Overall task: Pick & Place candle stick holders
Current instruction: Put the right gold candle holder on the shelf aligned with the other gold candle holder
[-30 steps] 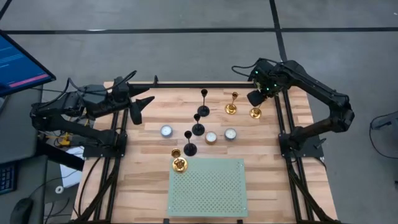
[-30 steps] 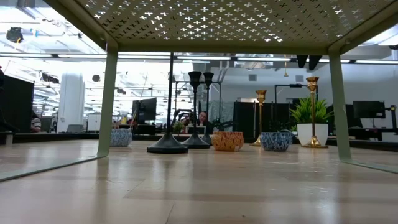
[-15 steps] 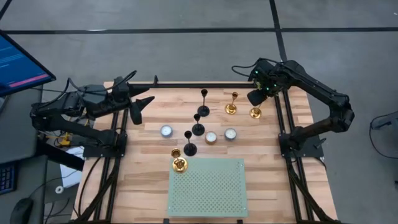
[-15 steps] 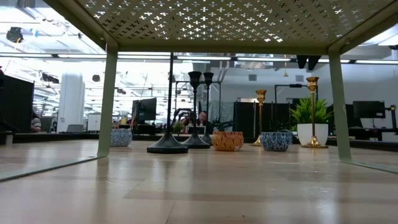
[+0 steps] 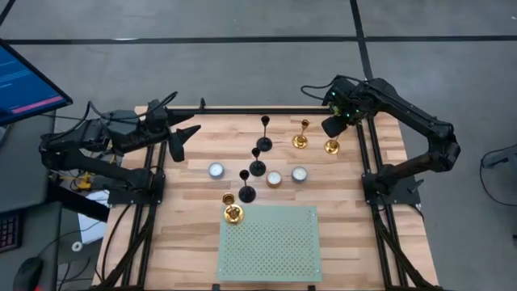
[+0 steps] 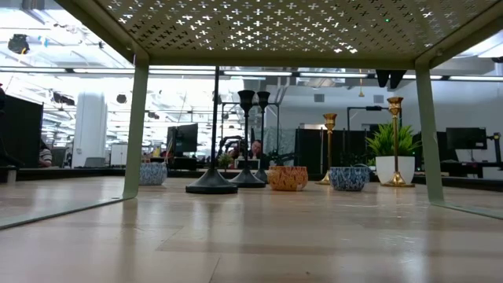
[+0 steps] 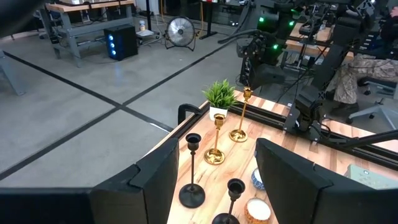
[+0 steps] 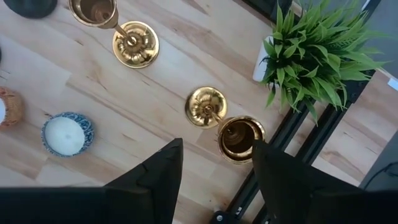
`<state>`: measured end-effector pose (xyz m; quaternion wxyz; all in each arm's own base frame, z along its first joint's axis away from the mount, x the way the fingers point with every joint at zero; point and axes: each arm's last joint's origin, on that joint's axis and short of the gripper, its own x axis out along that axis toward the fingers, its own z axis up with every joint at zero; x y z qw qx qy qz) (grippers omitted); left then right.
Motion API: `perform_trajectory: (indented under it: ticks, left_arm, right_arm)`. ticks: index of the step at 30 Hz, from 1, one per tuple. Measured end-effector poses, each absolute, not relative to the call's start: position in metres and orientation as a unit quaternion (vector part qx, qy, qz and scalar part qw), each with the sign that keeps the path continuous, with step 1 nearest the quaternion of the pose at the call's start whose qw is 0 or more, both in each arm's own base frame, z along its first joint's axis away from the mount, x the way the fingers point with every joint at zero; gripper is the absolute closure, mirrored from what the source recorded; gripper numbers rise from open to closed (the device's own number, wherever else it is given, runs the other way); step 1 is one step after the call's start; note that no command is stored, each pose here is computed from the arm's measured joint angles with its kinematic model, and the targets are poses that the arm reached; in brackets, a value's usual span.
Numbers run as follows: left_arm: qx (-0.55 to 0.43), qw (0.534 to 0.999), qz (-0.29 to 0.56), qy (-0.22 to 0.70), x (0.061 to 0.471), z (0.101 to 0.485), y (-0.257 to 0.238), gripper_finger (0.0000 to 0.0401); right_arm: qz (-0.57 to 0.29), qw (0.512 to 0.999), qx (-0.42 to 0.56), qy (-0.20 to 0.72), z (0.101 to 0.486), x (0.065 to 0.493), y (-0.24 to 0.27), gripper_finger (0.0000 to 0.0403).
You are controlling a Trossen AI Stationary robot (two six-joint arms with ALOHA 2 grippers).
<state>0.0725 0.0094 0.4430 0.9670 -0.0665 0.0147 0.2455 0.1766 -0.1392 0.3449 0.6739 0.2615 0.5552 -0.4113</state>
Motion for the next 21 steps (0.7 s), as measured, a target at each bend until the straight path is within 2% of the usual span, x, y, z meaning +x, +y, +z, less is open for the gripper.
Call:
perform_trajectory:
  ticks: [13,21]
  left_arm:
    - [-0.067,0.967,0.245,0.015,0.072,0.443,0.009,0.0187]
    - [-0.067,0.967,0.245,0.014,0.072,0.443,0.009,0.0187]
  right_arm:
    - [-0.407,0.678,0.257,0.555,0.344,0.179,-0.137,0.0219]
    - [-0.401,0.653,0.261,0.587,0.322,0.177,-0.136,0.0219]
